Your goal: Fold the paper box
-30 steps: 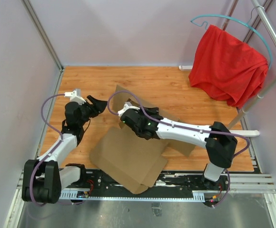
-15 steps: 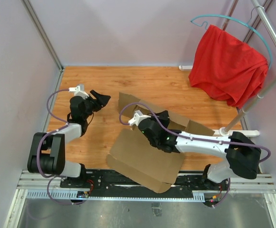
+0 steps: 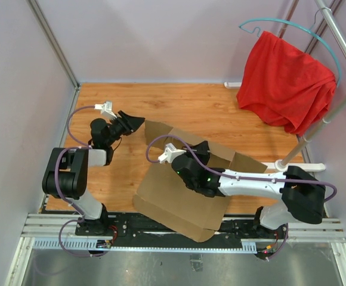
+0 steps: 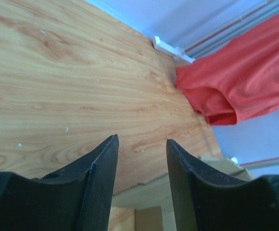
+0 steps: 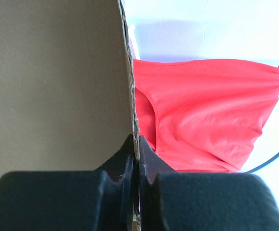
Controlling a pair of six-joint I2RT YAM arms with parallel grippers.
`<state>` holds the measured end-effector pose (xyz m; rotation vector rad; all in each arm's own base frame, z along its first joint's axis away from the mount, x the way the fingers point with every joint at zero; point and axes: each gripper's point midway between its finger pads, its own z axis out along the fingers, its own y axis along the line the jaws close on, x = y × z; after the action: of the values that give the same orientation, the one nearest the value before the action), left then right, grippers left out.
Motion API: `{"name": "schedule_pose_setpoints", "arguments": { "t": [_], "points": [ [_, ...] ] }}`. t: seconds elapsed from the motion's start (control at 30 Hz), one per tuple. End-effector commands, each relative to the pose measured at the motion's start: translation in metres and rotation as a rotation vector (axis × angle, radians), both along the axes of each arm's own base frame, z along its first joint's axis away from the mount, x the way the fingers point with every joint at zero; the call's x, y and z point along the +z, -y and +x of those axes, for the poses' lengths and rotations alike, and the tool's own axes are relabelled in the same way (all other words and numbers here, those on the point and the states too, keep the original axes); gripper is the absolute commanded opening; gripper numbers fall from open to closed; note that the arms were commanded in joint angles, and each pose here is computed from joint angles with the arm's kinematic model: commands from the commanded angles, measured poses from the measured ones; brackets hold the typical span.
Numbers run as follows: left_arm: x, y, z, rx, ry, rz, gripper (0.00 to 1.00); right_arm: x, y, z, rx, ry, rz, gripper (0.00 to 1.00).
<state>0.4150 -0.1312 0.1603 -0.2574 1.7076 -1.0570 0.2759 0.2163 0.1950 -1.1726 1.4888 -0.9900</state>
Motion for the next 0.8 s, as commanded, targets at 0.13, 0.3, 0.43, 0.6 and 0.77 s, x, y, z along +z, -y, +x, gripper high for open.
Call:
{"name": "schedule_pose_setpoints", "arguments": {
  "t": [0.13, 0.3, 0.43, 0.6, 0.77],
  "points": [
    [0.011, 0.022, -0.036, -0.176, 0.119, -0.045, 0.49, 0.002, -0.016, -0.006, 0.024, -0.053, 0.021, 0.01],
    [0.013, 0.031, -0.059, -0.251, 0.152, -0.101, 0.49, -0.007, -0.023, -0.011, 0.049, -0.057, -0.065, 0.01],
    [0.012, 0.036, -0.071, -0.285, 0.157, -0.141, 0.47, -0.014, -0.024, -0.014, 0.044, -0.073, -0.099, 0.01],
    [0.012, 0.044, -0.084, -0.328, 0.173, -0.164, 0.46, -0.016, -0.021, -0.015, 0.024, -0.085, -0.107, 0.01],
    [0.013, 0.051, -0.102, -0.361, 0.197, -0.145, 0.45, -0.015, -0.019, -0.017, 0.02, -0.106, -0.08, 0.01]
  ]
}}
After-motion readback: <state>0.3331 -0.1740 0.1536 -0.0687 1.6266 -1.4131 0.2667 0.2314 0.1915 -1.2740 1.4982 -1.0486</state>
